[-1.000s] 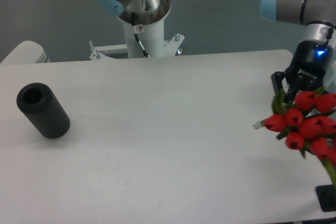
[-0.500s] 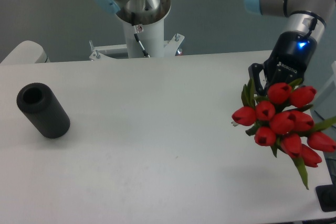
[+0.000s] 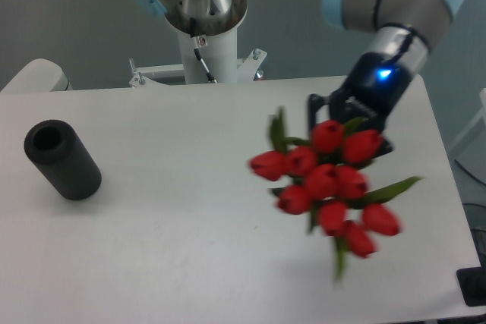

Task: Insert the flowers into the vase
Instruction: 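Carry the tulips across the table to above the black vase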

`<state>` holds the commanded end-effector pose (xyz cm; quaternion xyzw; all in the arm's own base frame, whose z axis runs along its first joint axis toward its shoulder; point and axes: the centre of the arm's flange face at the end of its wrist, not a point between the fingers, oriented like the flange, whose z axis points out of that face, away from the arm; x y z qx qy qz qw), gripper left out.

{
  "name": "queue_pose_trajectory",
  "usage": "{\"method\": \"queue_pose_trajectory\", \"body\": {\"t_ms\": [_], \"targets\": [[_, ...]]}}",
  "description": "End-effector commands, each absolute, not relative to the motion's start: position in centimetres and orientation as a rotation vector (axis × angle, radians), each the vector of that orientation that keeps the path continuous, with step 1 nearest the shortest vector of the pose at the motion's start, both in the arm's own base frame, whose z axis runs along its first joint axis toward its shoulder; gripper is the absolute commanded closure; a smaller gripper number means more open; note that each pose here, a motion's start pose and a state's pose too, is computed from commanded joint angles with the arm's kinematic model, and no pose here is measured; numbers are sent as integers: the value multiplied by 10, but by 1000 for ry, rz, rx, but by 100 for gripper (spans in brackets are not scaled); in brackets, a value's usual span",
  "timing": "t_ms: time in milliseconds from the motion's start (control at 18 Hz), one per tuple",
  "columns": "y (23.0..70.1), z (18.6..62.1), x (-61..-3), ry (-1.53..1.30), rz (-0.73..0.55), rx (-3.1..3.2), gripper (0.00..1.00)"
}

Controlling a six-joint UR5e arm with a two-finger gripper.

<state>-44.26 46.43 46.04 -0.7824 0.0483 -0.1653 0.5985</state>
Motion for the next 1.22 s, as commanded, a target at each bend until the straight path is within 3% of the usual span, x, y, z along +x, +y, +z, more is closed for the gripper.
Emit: {"method": "queue_pose_trajectory", "body": {"t_ms": [167, 333, 722, 1000, 1222], "targets": [[452, 444, -396, 122, -505, -1711, 100], [451, 432, -336, 193, -539, -1684, 100], [454, 468, -200, 382, -608, -1655, 100], [473, 458, -139, 478, -710, -1656, 100], [490, 434, -135, 489, -756, -1666, 100]]}}
